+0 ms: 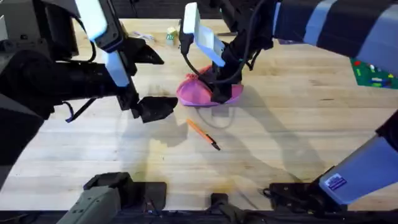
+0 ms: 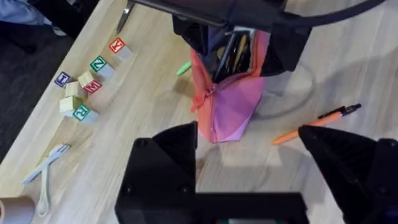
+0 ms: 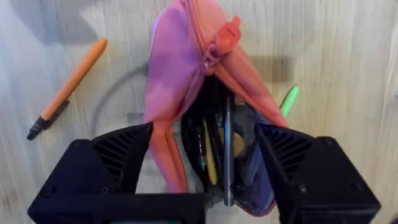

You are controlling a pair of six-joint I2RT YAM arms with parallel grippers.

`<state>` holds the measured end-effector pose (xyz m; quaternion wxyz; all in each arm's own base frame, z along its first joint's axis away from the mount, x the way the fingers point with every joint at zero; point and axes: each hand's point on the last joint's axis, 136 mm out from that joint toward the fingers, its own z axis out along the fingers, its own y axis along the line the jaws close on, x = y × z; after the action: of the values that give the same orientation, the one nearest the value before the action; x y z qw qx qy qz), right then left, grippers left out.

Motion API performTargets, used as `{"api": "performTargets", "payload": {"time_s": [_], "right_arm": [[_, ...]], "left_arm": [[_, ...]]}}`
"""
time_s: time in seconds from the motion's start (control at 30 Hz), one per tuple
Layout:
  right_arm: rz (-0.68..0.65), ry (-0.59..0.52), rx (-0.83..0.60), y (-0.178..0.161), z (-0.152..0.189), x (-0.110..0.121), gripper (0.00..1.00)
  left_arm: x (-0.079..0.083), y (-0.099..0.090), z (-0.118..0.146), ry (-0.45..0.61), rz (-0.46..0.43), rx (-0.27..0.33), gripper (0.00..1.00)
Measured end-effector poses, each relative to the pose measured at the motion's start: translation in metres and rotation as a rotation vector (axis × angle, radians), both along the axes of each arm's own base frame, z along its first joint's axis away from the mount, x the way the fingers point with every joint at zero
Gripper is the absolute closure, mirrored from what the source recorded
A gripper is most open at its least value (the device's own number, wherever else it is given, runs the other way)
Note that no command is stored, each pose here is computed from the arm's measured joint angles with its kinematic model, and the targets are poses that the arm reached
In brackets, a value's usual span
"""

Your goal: Unzip the bag, pick up the pens from the table one at a time and place them inside, then zip the bag closed.

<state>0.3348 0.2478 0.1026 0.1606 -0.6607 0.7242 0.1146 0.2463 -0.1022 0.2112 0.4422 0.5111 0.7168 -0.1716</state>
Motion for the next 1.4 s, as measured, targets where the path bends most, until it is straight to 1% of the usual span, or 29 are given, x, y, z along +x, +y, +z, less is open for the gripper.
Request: {"api": "performTargets", "payload": {"time_s": [0.1, 0.2, 0.57, 0.73, 0.83, 1.1, 1.23, 1.4], "right_arm": [[-0.027, 0.008, 0.004, 0.000, 0.002, 0.000, 0.003], [-0.056, 0.005, 0.016, 0.000, 0.010, -0.001, 0.004], [-0.149, -0.099, 0.124, -0.003, 0.078, -0.006, 0.004], [-0.197, -0.129, 0.171, -0.004, 0.100, -0.007, 0.003], [-0.257, -0.137, 0.212, -0.004, 0.110, -0.001, 0.004], [-0.505, -0.106, 0.310, -0.020, 0.122, 0.029, 0.003], [-0.570, -0.113, 0.341, -0.028, 0.127, 0.040, 0.004], [-0.615, -0.120, 0.362, -0.036, 0.131, 0.049, 0.004]], "left_arm": [[0.000, 0.000, 0.000, 0.000, 0.000, 0.000, 0.008], [0.000, 0.000, 0.000, 0.000, 0.000, 0.000, 0.007], [0.000, 0.000, 0.000, 0.000, 0.000, 0.000, 0.008], [0.000, 0.000, 0.000, 0.000, 0.000, 0.000, 0.008], [0.000, 0.000, 0.000, 0.000, 0.000, 0.000, 0.008], [0.000, 0.000, 0.000, 0.000, 0.000, 0.000, 0.008], [0.000, 0.000, 0.000, 0.000, 0.000, 0.000, 0.008], [0.000, 0.000, 0.000, 0.000, 0.000, 0.000, 0.008]]}}
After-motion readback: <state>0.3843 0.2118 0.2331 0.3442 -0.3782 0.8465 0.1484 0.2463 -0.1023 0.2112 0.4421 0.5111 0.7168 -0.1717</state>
